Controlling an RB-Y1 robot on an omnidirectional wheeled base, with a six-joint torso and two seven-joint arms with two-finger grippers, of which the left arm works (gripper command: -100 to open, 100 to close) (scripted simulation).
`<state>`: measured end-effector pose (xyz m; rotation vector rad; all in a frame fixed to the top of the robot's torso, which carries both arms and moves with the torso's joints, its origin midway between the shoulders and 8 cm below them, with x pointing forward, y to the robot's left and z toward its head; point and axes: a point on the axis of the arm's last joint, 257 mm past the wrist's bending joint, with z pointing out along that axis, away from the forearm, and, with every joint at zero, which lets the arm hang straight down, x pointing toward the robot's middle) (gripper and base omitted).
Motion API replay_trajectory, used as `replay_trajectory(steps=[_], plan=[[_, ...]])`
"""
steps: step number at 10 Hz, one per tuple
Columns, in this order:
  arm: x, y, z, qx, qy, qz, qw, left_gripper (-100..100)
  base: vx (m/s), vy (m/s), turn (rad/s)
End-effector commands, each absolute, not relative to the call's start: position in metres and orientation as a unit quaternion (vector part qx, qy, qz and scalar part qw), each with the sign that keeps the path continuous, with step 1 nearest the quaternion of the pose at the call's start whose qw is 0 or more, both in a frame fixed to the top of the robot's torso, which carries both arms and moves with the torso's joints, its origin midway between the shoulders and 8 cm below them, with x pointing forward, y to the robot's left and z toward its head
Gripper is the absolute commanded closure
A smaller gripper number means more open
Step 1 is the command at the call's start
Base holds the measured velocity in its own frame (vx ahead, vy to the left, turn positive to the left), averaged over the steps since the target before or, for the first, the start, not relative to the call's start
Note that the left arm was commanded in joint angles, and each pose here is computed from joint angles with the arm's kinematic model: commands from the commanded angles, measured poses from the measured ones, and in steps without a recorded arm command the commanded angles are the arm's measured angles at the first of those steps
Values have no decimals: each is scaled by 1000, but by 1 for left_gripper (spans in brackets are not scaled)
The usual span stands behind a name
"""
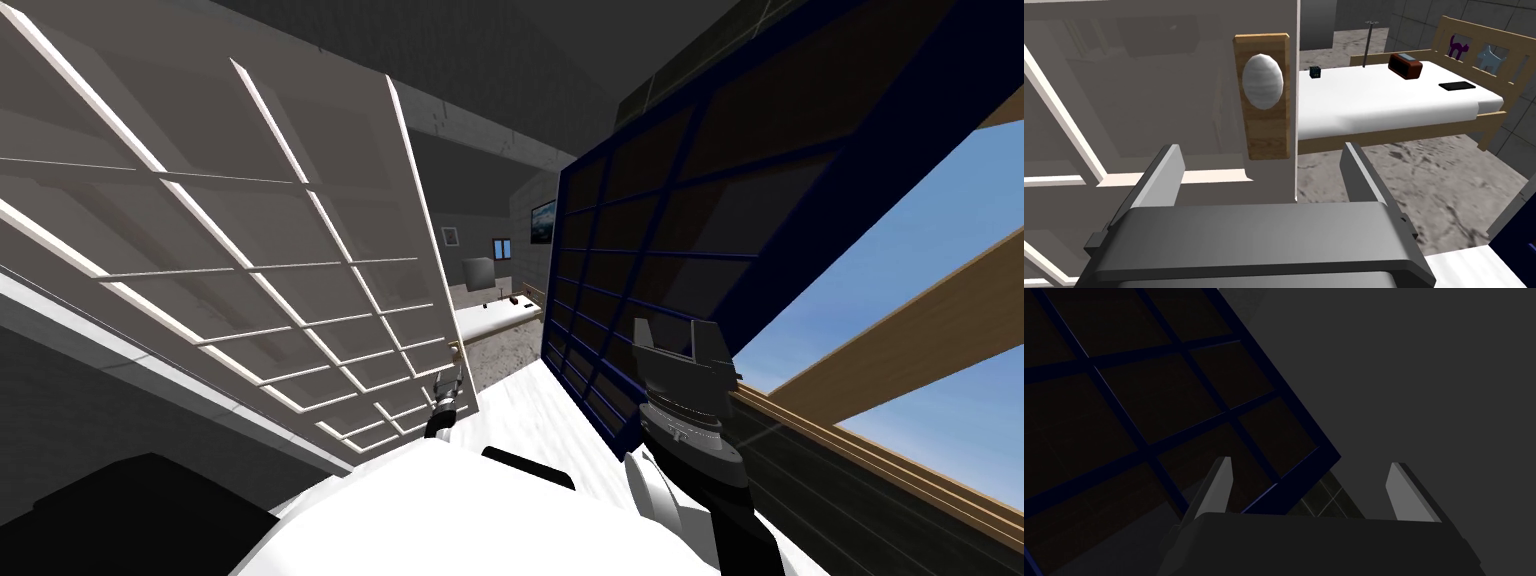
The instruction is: Pull the door open
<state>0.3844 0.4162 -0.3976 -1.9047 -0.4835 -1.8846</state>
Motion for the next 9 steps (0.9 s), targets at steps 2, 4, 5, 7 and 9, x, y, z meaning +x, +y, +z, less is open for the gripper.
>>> replay_trajectory(steps=[2, 4, 5, 7, 9], plan=[[385, 415, -398, -682, -184, -679, 199, -100, -31, 5, -11], [370, 442, -401, -681, -189, -678, 200, -100, 161, 0, -42], [366, 448, -401, -681, -190, -678, 201, -100, 187, -10, -30], [355, 469, -401, -680, -193, -677, 203, -100, 189, 0, -34], [347, 483, -401, -679, -194, -677, 205, -100, 111, 0, -25]])
